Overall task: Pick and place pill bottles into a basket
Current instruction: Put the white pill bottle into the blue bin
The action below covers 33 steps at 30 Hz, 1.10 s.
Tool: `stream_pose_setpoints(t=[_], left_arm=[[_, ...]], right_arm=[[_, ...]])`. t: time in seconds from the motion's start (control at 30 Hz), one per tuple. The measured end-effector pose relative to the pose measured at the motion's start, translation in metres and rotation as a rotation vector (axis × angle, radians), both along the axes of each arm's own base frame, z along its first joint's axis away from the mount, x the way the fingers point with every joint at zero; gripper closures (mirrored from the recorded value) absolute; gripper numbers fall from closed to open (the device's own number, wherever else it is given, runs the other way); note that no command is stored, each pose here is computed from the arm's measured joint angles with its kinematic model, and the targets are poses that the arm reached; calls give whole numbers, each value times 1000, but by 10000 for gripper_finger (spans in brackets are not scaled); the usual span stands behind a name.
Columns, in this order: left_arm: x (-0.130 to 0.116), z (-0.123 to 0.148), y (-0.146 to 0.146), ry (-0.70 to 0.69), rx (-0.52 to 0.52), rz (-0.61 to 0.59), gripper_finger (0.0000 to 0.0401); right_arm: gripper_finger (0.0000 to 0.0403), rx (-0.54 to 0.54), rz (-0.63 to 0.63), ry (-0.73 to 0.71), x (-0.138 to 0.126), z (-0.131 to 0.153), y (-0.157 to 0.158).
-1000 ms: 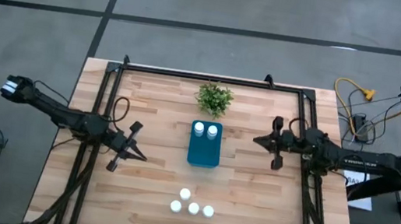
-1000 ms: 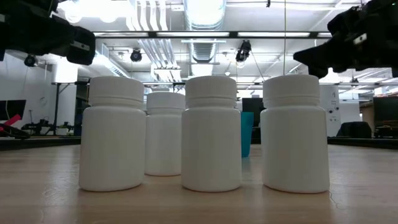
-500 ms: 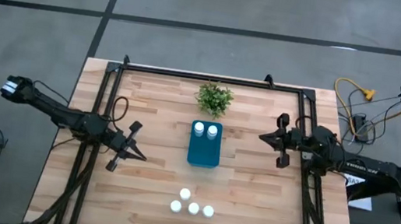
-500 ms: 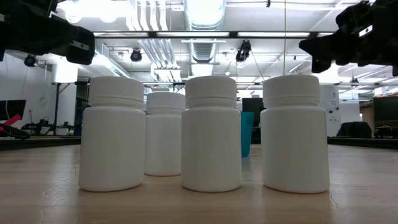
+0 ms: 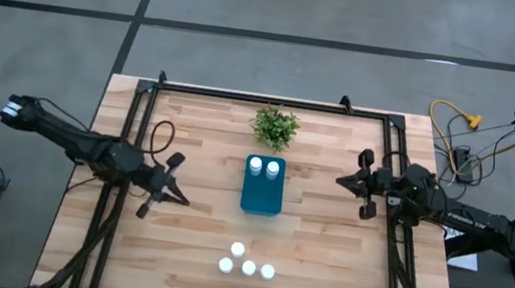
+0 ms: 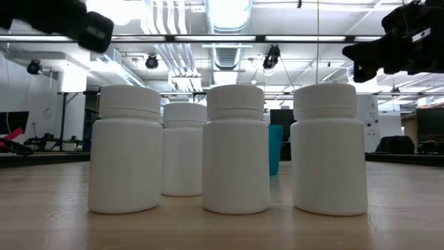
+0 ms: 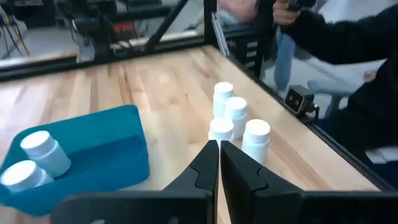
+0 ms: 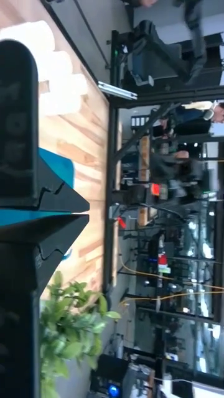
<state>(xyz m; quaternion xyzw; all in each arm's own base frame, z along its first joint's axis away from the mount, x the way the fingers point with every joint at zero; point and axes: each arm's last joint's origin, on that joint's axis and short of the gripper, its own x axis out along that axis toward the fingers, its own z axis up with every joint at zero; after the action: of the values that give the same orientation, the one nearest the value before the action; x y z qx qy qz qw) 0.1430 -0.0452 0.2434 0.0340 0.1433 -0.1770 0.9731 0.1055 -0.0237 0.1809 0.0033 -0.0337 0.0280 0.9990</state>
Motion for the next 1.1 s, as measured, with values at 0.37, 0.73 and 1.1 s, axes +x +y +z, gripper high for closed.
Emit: stream_pose_setpoints(t=[0.37, 0.73, 1.1], left_arm=[[47, 59, -11, 234, 134, 74, 401], [113, 74, -33, 450, 188, 35, 401], [134, 108, -39, 538, 205, 39, 294]], right_arm=[[394, -2, 1, 16, -1, -2, 0], [394, 1, 1, 23, 0, -2, 0], [394, 8, 1, 24, 0, -2, 0]])
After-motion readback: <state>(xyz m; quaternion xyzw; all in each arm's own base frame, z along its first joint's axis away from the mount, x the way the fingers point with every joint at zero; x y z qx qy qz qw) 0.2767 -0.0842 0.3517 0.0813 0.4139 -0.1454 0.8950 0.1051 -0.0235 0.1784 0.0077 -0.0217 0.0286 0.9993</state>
